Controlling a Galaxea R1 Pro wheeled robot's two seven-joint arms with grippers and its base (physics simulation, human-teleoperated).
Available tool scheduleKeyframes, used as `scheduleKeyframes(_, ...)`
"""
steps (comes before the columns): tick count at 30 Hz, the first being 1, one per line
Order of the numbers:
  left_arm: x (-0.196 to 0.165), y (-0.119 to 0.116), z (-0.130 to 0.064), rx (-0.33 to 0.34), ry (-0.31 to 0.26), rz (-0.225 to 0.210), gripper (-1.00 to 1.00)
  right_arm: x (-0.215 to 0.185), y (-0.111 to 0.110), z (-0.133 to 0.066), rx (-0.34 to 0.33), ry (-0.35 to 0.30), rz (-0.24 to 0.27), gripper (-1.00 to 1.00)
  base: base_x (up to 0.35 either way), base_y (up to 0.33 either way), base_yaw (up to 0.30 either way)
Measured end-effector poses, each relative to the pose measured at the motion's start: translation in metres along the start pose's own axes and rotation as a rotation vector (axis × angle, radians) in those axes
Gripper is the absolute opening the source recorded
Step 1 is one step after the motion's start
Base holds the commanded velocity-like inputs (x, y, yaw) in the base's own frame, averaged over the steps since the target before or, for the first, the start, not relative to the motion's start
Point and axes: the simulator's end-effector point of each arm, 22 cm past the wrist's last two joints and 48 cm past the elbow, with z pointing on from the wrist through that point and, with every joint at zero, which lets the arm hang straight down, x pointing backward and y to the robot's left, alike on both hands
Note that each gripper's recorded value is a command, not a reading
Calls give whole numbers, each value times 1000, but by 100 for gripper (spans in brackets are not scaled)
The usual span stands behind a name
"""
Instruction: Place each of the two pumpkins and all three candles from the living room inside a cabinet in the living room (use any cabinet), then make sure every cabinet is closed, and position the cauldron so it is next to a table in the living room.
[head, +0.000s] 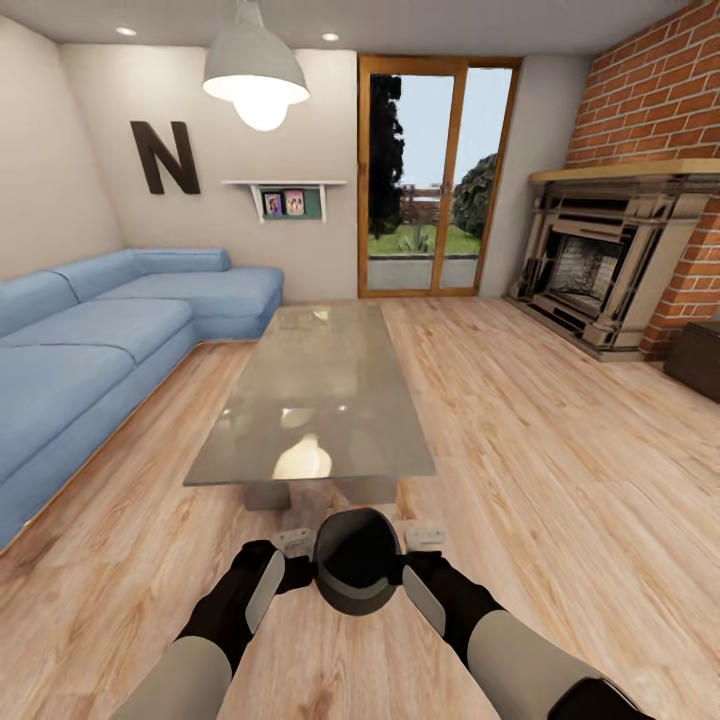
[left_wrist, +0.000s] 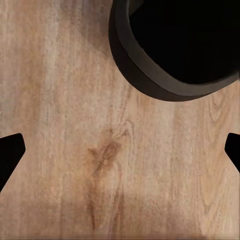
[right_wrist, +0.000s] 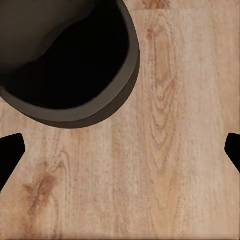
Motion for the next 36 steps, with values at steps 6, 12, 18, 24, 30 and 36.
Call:
scheduleKeyframes(6, -7, -2, -11, -1, 0, -1, 100, -9, 0, -9, 0, -1, -4, 100, 0, 0, 0)
scheduleKeyframes(12, -14, -3, -21, -2, -1, -2, 100, -18, 0, -19, 0, 0, -1, 100, 0, 0, 0)
scheduleKeyframes(18, -21, -5, -31, -4, -1, -1, 100, -26, 1, -28, 0, -1, -1, 100, 0, 0, 0)
scheduleKeyframes(24, -23, -6, -40, -8, 12, 3, 100, -36, 2, -38, -2, -4, 1, 100, 0, 0, 0)
scheduleKeyframes(30, 11, 69, -30, -117, 109, -3, 100, -37, 4, -48, -4, 20, -14, 100, 0, 0, 0)
scheduleKeyframes(36, 39, 124, -25, -196, 123, -52, 100, 45, 2, -51, 3, 139, -6, 100, 0, 0, 0)
